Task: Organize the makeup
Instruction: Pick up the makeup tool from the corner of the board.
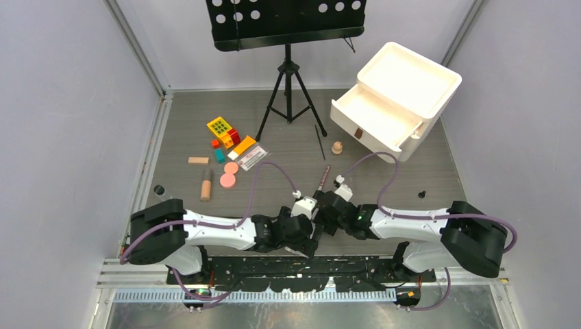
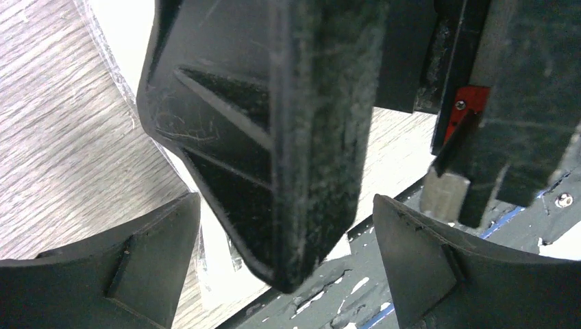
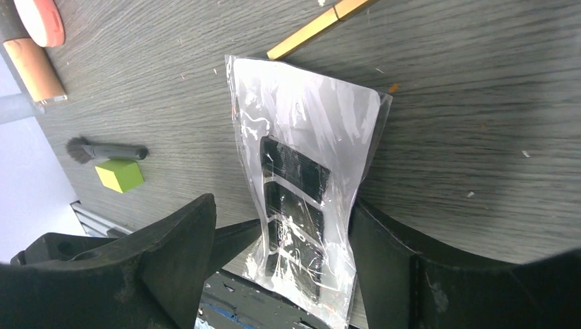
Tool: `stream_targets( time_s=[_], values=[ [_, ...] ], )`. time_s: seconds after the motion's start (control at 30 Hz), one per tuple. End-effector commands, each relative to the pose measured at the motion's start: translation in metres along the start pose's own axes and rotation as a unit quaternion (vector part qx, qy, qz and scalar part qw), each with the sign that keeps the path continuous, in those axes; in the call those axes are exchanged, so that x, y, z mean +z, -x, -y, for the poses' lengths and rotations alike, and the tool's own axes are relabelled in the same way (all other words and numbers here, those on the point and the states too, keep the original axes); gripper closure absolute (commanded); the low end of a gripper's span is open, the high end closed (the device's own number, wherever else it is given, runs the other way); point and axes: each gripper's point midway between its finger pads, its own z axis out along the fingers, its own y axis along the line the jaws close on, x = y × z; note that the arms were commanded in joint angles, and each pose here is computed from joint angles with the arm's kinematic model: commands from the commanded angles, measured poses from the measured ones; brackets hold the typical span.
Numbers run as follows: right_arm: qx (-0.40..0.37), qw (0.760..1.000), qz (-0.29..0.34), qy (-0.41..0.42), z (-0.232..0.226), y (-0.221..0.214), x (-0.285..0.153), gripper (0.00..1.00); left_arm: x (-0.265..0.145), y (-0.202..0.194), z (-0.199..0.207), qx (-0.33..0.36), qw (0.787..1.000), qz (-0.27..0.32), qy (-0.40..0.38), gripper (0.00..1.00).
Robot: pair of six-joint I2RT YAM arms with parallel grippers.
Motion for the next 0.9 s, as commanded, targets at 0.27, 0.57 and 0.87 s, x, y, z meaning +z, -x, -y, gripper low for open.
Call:
stream_targets(
  time_s=[0.27, 0.57, 0.87],
  values=[
    [-0.007, 0.999, 0.045, -0.013, 0.024, 0.015, -0.011, 0.49, 0.008, -0.062, -0.024, 0.021, 0.993, -0.111, 0.036, 0.0],
    [-0.036, 0.998, 0.044, -0.004, 0.011, 0.017, -0.014, 0.86, 0.008, -0.06, -0.022, 0.027, 0.993, -0.11, 0.034, 0.0],
    [-0.084, 0.993, 0.082, -0.027, 0.006, 0.039, -0.03, 1.0, -0.008, -0.018, -0.016, 0.052, 0.996, -0.057, 0.046, 0.0]
  ],
)
